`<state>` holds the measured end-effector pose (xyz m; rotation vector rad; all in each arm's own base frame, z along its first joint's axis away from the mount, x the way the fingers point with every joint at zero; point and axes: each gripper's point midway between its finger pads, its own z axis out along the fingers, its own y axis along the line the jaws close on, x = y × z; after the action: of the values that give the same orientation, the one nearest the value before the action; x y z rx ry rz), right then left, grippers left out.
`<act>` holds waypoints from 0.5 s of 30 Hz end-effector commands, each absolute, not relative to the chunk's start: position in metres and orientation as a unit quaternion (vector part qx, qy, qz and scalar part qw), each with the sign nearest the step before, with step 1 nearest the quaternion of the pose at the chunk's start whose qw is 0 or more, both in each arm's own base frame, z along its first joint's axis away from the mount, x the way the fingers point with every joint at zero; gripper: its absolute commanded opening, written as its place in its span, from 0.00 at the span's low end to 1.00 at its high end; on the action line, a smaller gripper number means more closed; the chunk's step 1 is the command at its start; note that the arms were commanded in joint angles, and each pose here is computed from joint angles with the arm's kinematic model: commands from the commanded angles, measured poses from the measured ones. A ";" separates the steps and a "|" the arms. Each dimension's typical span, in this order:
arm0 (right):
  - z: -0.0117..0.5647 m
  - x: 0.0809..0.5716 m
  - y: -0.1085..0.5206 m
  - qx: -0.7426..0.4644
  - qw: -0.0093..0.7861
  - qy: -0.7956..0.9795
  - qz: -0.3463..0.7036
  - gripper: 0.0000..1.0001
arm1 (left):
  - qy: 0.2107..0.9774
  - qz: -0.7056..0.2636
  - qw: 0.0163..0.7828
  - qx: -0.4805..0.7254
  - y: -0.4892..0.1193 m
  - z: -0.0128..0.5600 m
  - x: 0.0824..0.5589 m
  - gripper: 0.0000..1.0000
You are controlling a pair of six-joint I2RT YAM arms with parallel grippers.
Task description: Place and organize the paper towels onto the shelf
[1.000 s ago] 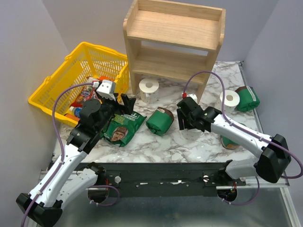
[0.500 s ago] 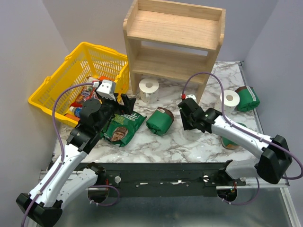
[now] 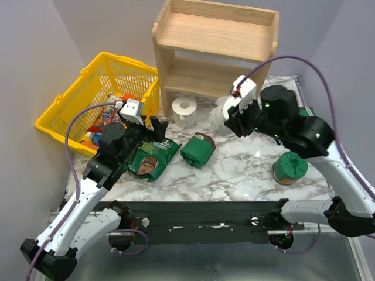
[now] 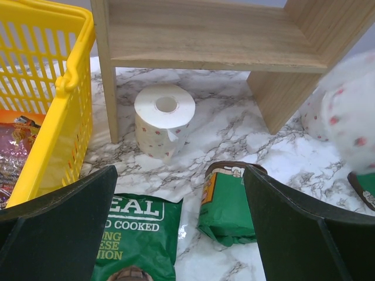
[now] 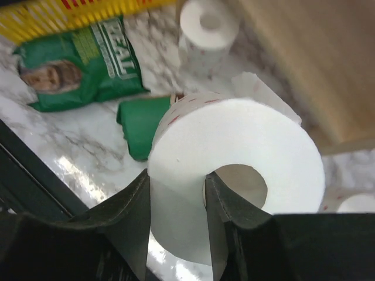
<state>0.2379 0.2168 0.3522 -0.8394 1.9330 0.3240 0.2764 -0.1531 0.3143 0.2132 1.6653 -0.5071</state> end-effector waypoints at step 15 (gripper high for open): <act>0.586 0.293 0.201 -0.460 0.747 0.462 -0.131 0.34 | 0.723 -0.221 0.647 0.095 -0.151 0.319 0.276 0.99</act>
<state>0.2664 0.2119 0.5350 -1.0629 1.1521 -0.0613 0.2762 -0.1530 0.3146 0.2134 1.6645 -0.5070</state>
